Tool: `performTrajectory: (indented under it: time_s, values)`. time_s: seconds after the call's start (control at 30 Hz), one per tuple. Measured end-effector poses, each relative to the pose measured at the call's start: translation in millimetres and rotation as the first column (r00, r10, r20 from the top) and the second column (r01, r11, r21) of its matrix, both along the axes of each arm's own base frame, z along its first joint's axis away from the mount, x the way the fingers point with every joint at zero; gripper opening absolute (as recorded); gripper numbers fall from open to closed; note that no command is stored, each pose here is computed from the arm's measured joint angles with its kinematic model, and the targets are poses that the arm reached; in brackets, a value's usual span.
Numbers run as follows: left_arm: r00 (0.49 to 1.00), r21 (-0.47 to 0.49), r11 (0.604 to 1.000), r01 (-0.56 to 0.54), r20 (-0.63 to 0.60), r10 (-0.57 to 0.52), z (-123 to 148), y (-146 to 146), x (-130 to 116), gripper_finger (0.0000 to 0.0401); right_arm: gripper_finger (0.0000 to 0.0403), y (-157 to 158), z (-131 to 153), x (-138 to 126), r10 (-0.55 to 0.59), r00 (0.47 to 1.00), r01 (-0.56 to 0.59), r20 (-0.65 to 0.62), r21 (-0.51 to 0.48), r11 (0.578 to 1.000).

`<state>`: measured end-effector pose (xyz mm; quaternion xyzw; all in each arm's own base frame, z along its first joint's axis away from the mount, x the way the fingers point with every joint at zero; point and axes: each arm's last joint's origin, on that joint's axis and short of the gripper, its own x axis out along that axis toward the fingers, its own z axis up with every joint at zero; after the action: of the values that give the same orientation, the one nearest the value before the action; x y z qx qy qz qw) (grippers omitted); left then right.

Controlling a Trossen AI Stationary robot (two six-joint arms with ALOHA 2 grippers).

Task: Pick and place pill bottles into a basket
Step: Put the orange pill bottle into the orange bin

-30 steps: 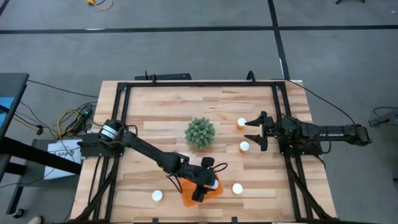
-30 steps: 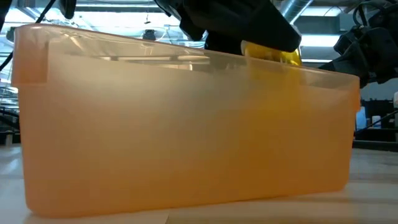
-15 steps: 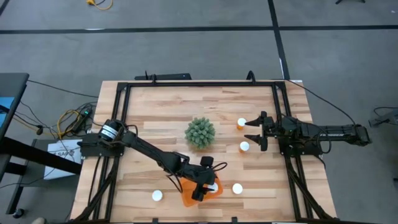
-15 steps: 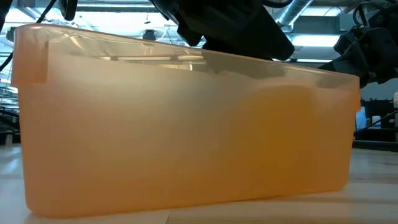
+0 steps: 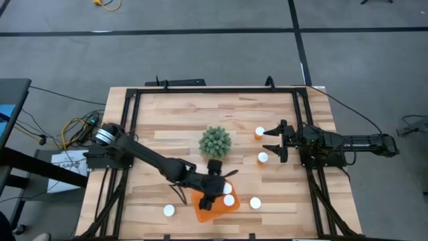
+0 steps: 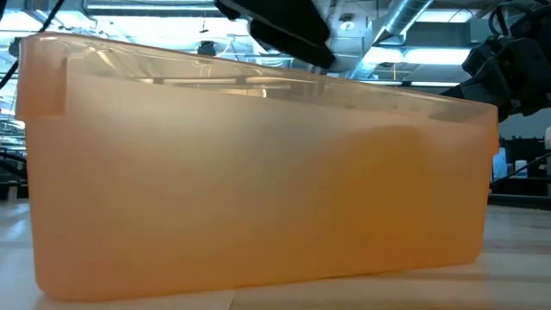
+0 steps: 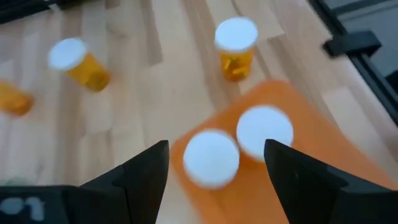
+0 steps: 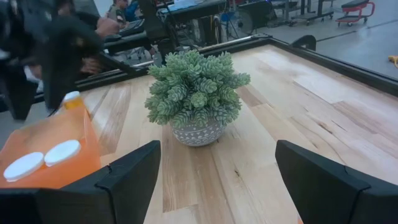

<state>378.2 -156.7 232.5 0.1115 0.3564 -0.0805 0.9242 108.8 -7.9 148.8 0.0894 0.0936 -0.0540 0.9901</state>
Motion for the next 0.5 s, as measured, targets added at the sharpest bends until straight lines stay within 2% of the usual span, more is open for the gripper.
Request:
performTrajectory:
  time_s: [0.27, 0.4, 0.5]
  values:
    - [0.973, 0.099, 0.994, -0.051, -0.219, 0.072, 16, -7, -51, 0.0253, 0.0311, 0, 0, 0, 0.000, 1.000, 0.000, 0.000, 0.000, 1.000]
    - [0.960, 0.111, 0.990, -0.093, -0.253, 0.118, 11, -12, -79, 0.0253, 0.0311, 0, 0, 0, 0.000, 1.000, 0.000, 0.000, 0.000, 1.000]
    - [0.954, 0.073, 0.985, -0.154, -0.249, 0.168, 12, -12, -103, 0.0253, 0.0311, 0, 0, 0, 0.000, 1.000, 0.000, 0.000, 0.000, 1.000]
